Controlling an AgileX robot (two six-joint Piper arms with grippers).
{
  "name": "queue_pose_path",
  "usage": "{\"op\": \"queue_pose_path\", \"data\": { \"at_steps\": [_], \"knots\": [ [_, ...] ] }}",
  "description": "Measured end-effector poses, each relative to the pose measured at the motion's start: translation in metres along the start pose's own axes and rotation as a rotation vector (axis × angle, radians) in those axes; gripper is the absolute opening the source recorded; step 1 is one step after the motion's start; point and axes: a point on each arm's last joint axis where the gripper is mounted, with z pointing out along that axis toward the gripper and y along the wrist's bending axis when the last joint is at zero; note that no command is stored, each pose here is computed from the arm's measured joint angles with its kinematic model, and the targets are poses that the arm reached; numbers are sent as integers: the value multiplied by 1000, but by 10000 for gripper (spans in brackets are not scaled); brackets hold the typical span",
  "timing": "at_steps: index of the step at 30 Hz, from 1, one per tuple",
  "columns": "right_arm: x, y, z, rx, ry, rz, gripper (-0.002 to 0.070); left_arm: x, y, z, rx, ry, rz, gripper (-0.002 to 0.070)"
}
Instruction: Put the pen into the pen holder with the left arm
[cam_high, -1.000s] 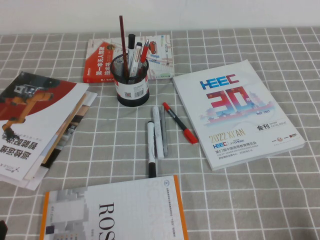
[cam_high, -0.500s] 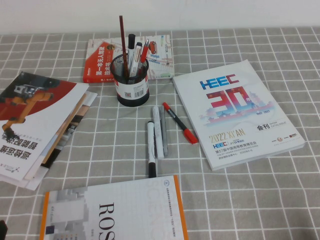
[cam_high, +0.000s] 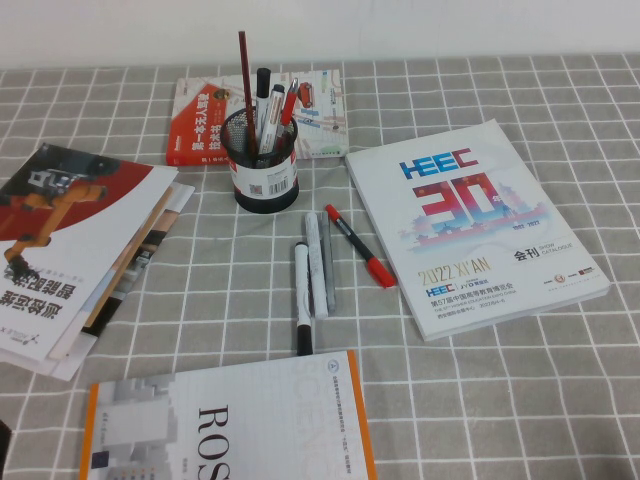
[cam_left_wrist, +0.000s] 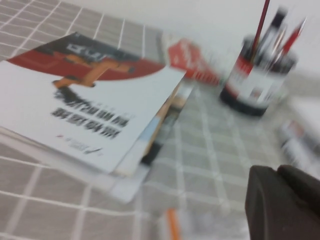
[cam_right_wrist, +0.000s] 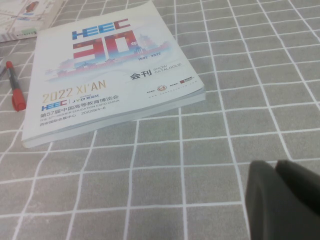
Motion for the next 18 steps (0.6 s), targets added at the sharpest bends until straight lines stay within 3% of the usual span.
{"op": "queue_pose_path", "data": {
  "at_steps": [4,18],
  "knots": [
    [0,0,0,0,0,0,-13,-5,-2,0,29,-55,-185,-3],
    [0,0,0,0,0,0,-13,-10,-3,1,37,-63,-297,-3]
  ]
}}
